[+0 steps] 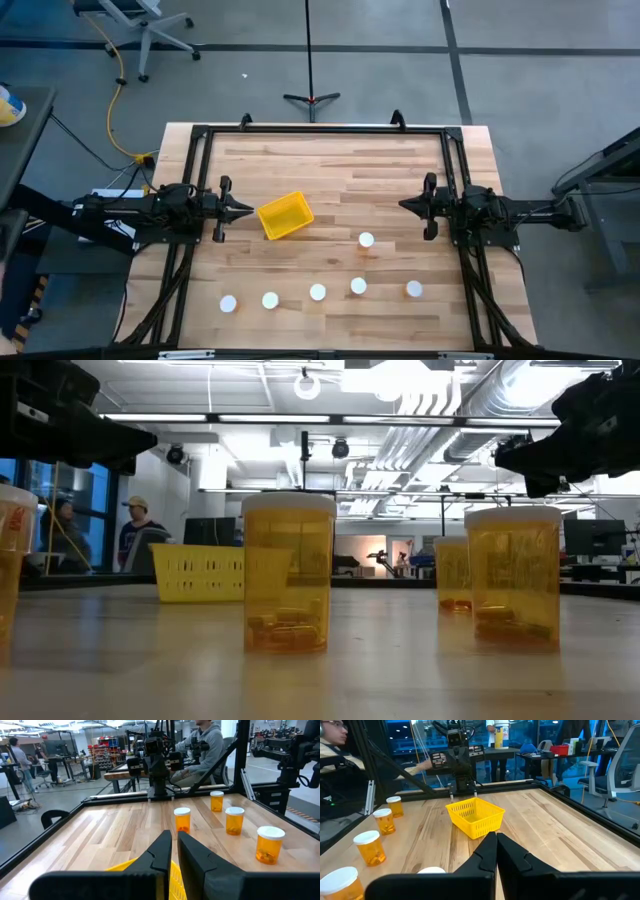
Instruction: Pick and place pill bottles into a basket
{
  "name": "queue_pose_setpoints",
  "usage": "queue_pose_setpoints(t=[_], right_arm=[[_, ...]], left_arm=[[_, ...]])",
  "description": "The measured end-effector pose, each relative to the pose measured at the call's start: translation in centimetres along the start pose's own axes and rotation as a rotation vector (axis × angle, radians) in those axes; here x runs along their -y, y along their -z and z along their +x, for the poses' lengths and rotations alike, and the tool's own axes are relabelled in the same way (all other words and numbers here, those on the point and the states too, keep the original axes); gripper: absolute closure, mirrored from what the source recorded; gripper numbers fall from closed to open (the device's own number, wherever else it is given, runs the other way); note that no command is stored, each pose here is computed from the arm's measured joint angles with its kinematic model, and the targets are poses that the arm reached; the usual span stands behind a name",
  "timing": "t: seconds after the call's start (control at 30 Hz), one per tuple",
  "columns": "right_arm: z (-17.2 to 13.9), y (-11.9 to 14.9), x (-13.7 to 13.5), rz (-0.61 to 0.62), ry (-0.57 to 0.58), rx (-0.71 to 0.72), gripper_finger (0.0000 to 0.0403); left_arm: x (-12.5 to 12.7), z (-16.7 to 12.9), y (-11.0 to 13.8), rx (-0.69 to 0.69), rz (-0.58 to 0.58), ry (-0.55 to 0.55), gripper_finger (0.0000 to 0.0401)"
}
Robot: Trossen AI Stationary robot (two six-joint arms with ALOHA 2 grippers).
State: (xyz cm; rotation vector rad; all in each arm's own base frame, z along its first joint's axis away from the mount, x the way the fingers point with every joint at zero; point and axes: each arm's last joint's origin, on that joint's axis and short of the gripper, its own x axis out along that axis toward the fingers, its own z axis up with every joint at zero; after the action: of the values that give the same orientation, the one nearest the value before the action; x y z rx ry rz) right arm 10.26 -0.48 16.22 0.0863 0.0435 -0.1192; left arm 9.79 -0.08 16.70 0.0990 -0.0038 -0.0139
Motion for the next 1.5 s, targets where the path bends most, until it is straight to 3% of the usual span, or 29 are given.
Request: queue_pose_setpoints(t=[1.5], right_arm=[[0.0, 0.0, 0.0, -0.001, 0.0, 0.0, 0.0402]], left_arm=[[0.0, 0.0, 0.0, 0.0, 0.0, 0.0, 0.0334]])
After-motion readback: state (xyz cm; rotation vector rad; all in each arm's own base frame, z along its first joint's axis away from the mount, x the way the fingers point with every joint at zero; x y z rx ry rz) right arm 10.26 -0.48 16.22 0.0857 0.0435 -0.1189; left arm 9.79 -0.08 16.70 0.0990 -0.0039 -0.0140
